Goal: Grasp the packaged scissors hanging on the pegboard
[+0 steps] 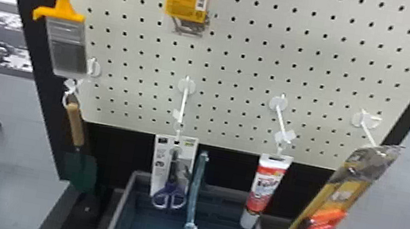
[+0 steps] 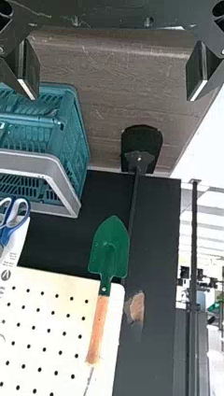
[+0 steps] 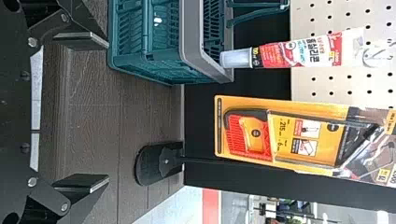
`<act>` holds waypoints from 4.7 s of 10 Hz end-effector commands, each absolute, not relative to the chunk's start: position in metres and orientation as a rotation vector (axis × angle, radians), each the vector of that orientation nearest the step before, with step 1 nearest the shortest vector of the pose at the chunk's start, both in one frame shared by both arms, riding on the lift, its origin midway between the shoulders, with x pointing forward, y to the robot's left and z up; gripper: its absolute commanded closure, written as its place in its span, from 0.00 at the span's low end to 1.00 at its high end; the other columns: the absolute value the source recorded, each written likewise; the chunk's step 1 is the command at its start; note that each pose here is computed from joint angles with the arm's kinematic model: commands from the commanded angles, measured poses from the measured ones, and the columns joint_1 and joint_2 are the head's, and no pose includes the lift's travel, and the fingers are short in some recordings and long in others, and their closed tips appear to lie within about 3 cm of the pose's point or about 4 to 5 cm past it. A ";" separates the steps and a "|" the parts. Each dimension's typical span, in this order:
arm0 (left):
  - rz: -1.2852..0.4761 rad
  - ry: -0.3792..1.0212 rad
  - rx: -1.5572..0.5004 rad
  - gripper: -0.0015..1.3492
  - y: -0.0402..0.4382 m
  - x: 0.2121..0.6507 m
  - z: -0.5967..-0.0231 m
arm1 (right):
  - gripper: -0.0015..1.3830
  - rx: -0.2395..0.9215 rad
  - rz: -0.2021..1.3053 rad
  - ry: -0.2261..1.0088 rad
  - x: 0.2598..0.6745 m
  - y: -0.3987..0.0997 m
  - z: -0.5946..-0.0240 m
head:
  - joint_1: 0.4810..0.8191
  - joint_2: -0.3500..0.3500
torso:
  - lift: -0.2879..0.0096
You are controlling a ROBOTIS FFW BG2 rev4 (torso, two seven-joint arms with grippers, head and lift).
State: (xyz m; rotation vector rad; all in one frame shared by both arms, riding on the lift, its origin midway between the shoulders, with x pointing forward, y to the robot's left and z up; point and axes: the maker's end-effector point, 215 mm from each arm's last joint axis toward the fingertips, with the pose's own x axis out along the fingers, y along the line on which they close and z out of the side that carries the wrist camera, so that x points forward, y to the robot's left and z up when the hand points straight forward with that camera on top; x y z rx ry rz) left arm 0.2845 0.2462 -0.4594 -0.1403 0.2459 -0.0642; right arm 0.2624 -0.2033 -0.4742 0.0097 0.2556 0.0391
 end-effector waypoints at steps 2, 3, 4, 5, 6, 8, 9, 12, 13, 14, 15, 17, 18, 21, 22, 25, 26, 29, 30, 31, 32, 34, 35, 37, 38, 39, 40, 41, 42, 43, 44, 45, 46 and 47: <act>-0.115 0.240 -0.134 0.09 0.242 0.304 -0.456 | 0.20 0.013 0.037 0.266 0.259 -0.203 -0.479 | 0.20 0.50 | 0.63; -0.154 0.236 -0.123 0.09 0.238 0.316 -0.454 | 0.20 0.016 0.039 0.268 0.259 -0.201 -0.479 | 0.20 0.50 | 0.63; -0.185 0.233 -0.112 0.09 0.235 0.326 -0.452 | 0.20 0.017 0.041 0.268 0.259 -0.200 -0.480 | 0.20 0.50 | 0.63; -0.215 0.225 -0.110 0.09 0.232 0.337 -0.447 | 0.20 0.018 0.042 0.270 0.258 -0.199 -0.480 | 0.20 0.50 | 0.63; -0.241 0.211 -0.108 0.09 0.228 0.346 -0.442 | 0.20 0.018 0.042 0.273 0.258 -0.199 -0.481 | 0.20 0.50 | 0.63; -0.305 0.198 -0.109 0.09 0.216 0.367 -0.433 | 0.20 0.018 0.042 0.277 0.256 -0.199 -0.484 | 0.20 0.50 | 0.63; -0.343 0.181 -0.101 0.09 0.208 0.378 -0.424 | 0.20 0.018 0.043 0.275 0.257 -0.199 -0.483 | 0.20 0.50 | 0.63; -0.412 0.156 -0.082 0.09 0.196 0.406 -0.407 | 0.20 0.017 0.043 0.278 0.257 -0.199 -0.485 | 0.20 0.50 | 0.63; -0.444 0.147 -0.085 0.09 0.190 0.415 -0.400 | 0.20 0.017 0.042 0.278 0.257 -0.199 -0.485 | 0.20 0.50 | 0.63; -0.476 0.143 -0.086 0.09 0.183 0.423 -0.394 | 0.20 0.017 0.042 0.281 0.257 -0.199 -0.487 | 0.20 0.50 | 0.63; -0.507 0.140 -0.073 0.09 0.177 0.431 -0.388 | 0.20 0.017 0.044 0.281 0.257 -0.198 -0.487 | 0.20 0.50 | 0.63; -0.550 0.131 -0.034 0.09 0.172 0.450 -0.375 | 0.20 0.017 0.047 0.286 0.256 -0.197 -0.489 | 0.20 0.50 | 0.63; -0.563 0.126 -0.020 0.09 0.171 0.457 -0.370 | 0.20 0.018 0.050 0.285 0.258 -0.196 -0.489 | 0.20 0.50 | 0.63; -0.635 0.117 0.024 0.09 0.161 0.488 -0.351 | 0.20 0.021 0.058 0.287 0.258 -0.193 -0.491 | 0.20 0.50 | 0.63; -0.668 0.117 0.018 0.09 0.154 0.498 -0.347 | 0.20 0.021 0.061 0.285 0.260 -0.192 -0.491 | 0.20 0.50 | 0.63; -0.735 0.105 -0.016 0.09 0.136 0.509 -0.332 | 0.20 0.026 0.069 0.288 0.260 -0.189 -0.493 | 0.20 0.50 | 0.63; -0.753 0.098 -0.035 0.09 0.130 0.510 -0.329 | 0.20 0.026 0.068 0.285 0.261 -0.189 -0.492 | 0.20 0.50 | 0.63; -0.814 0.105 -0.125 0.09 0.105 0.514 -0.332 | 0.20 0.027 0.073 0.291 0.260 -0.188 -0.495 | 0.20 0.50 | 0.63; -0.840 0.104 -0.150 0.09 0.098 0.516 -0.331 | 0.20 0.028 0.075 0.288 0.261 -0.187 -0.495 | 0.20 0.50 | 0.63; -0.860 0.107 -0.146 0.09 0.093 0.518 -0.327 | 0.20 0.028 0.075 0.286 0.262 -0.187 -0.494 | 0.20 0.50 | 0.63; -0.889 0.110 -0.147 0.09 0.087 0.519 -0.324 | 0.20 0.027 0.076 0.289 0.261 -0.188 -0.495 | 0.20 0.50 | 0.63; -0.937 0.098 -0.147 0.09 0.075 0.520 -0.312 | 0.20 0.030 0.076 0.294 0.260 -0.188 -0.497 | 0.20 0.50 | 0.63; -0.960 0.094 -0.154 0.09 0.069 0.518 -0.307 | 0.20 0.031 0.077 0.292 0.261 -0.187 -0.497 | 0.20 0.50 | 0.63; -1.000 0.076 -0.154 0.09 0.056 0.515 -0.298 | 0.20 0.031 0.077 0.296 0.259 -0.188 -0.499 | 0.20 0.50 | 0.63; -1.006 0.083 -0.146 0.10 0.054 0.513 -0.301 | 0.20 0.031 0.077 0.292 0.261 -0.188 -0.497 | 0.20 0.50 | 0.63; -1.009 0.082 -0.144 0.21 0.052 0.512 -0.300 | 0.20 0.031 0.077 0.294 0.260 -0.188 -0.498 | 0.20 0.50 | 0.63; -1.013 0.078 -0.142 0.56 0.050 0.512 -0.298 | 0.20 0.031 0.078 0.297 0.259 -0.187 -0.499 | 0.20 0.50 | 0.63; -1.015 0.082 -0.144 0.73 0.049 0.510 -0.299 | 0.20 0.031 0.078 0.299 0.259 -0.187 -0.500 | 0.20 0.50 | 0.63; -1.016 0.082 -0.133 0.76 0.048 0.510 -0.300 | 0.20 0.032 0.077 0.299 0.259 -0.187 -0.500 | 0.20 0.50 | 0.63; -1.016 0.064 -0.116 0.84 0.047 0.510 -0.297 | 0.20 0.033 0.079 0.299 0.259 -0.186 -0.500 | 0.20 0.50 | 0.63; -1.011 0.047 -0.113 0.88 0.046 0.509 -0.295 | 0.20 0.033 0.079 0.299 0.259 -0.186 -0.500 | 0.20 0.50 | 0.63; -1.011 0.042 -0.112 0.88 0.045 0.509 -0.294 | 0.20 0.033 0.076 0.299 0.259 -0.187 -0.500 | 0.20 0.50 | 0.63; -1.009 0.035 -0.111 0.88 0.045 0.509 -0.293 | 0.20 0.033 0.076 0.299 0.259 -0.187 -0.500 | 0.20 0.50 | 0.63; -1.009 0.029 -0.109 0.88 0.045 0.509 -0.292 | 0.20 0.033 0.076 0.303 0.257 -0.187 -0.502 | 0.20 0.50 | 0.63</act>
